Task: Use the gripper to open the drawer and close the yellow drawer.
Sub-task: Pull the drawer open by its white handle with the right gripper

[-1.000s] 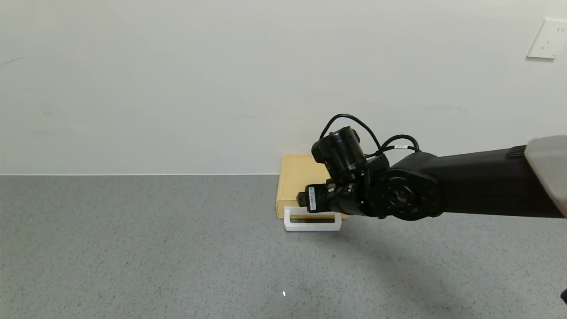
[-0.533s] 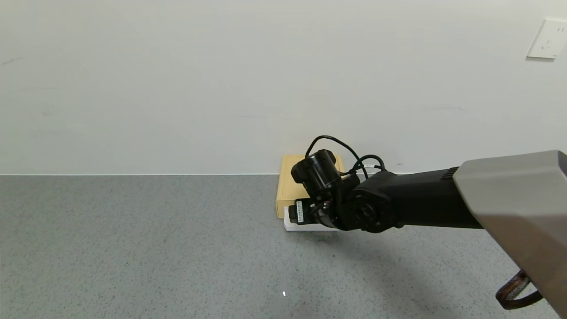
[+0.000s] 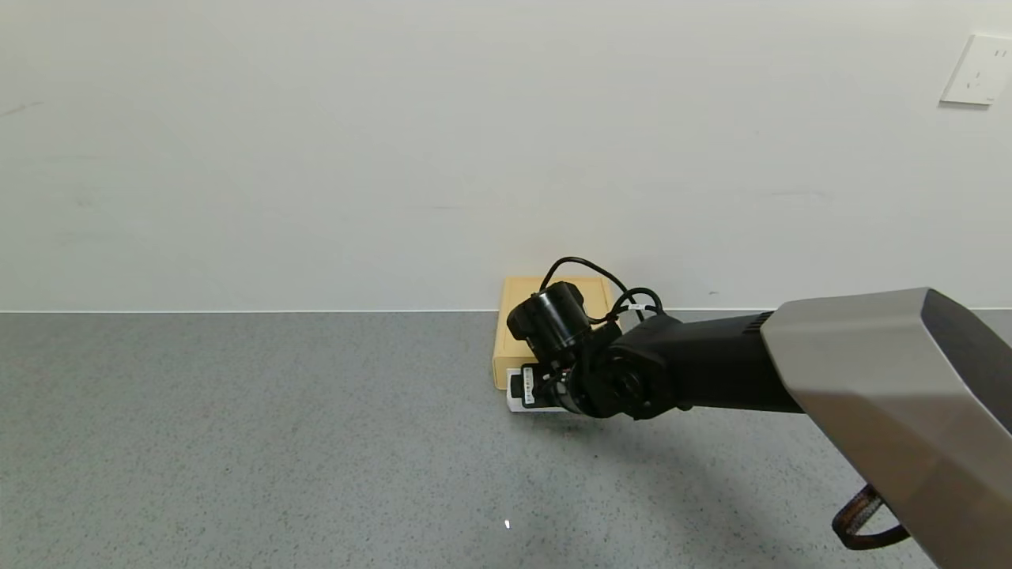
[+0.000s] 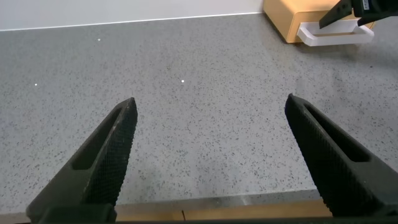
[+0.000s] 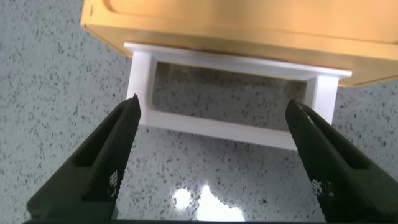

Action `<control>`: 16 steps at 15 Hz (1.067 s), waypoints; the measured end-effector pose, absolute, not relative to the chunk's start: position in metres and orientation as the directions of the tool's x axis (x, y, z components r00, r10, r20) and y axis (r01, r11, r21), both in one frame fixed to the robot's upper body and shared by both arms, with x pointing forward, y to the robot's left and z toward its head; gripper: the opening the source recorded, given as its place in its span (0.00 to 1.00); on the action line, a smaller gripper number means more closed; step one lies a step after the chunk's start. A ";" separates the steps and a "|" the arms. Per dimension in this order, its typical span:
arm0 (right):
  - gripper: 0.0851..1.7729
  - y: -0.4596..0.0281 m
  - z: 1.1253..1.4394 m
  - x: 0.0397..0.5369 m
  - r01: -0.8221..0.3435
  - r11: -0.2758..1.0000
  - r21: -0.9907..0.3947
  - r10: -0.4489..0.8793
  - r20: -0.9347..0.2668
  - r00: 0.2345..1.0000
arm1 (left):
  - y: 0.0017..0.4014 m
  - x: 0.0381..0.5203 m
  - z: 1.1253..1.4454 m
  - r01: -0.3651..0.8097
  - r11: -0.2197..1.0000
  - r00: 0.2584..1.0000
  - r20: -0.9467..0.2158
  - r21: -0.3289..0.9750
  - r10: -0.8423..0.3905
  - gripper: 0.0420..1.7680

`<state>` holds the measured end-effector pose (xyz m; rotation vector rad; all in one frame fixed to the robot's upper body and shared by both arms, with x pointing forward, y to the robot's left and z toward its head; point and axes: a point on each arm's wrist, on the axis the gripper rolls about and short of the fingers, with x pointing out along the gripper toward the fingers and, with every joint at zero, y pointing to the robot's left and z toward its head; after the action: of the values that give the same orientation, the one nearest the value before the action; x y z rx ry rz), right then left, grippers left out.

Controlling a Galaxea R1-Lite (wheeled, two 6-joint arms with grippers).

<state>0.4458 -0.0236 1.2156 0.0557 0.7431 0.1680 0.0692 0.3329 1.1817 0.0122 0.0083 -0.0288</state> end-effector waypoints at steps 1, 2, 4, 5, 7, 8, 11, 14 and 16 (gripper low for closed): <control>0.96 -0.024 1.215 0.449 -0.127 0.985 0.112 0.170 -0.666 0.726 | 0.333 0.069 1.182 0.029 1.000 1.000 -0.009 0.012 -0.029 0.97; 0.96 -0.024 1.214 0.451 -0.124 0.986 0.114 0.168 -0.664 0.728 | 0.333 0.069 1.182 0.029 1.000 1.000 -0.009 0.012 -0.029 0.97; 0.96 -0.024 1.211 0.456 -0.118 0.986 0.115 0.165 -0.663 0.730 | 0.333 0.069 1.182 0.029 1.000 1.000 -0.009 0.012 -0.029 0.97; 0.96 -0.024 1.209 0.458 -0.115 0.987 0.116 0.163 -0.662 0.731 | 0.333 0.069 1.182 0.029 1.000 1.000 -0.009 0.012 -0.029 0.97; 0.96 -0.024 1.205 0.462 -0.110 0.988 0.112 0.156 -0.667 0.729 | 0.333 0.069 1.182 0.029 1.000 1.000 -0.009 0.012 -0.029 0.97; 0.96 -0.024 1.203 0.462 -0.108 0.988 0.107 0.152 -0.674 0.723 | 0.333 0.069 1.182 0.029 0.999 1.000 -0.009 0.012 -0.029 0.97; 0.96 -0.025 1.199 0.464 -0.102 0.990 0.094 0.138 -0.690 0.711 | 0.333 0.069 1.182 0.029 0.999 1.000 -0.009 0.012 -0.029 0.97; 0.96 -0.025 1.197 0.463 -0.104 0.992 0.078 0.128 -0.714 0.689 | 0.333 0.069 1.182 0.029 1.000 1.000 -0.009 0.012 -0.029 0.97; 0.96 -0.024 1.196 0.461 -0.107 0.992 0.068 0.123 -0.728 0.674 | 0.333 0.069 1.182 0.029 0.999 1.000 -0.009 0.012 -0.029 0.97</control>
<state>0.4610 -0.0241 1.1964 0.0201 0.8208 0.1294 0.0692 0.3329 1.1817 0.0122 0.0083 -0.0292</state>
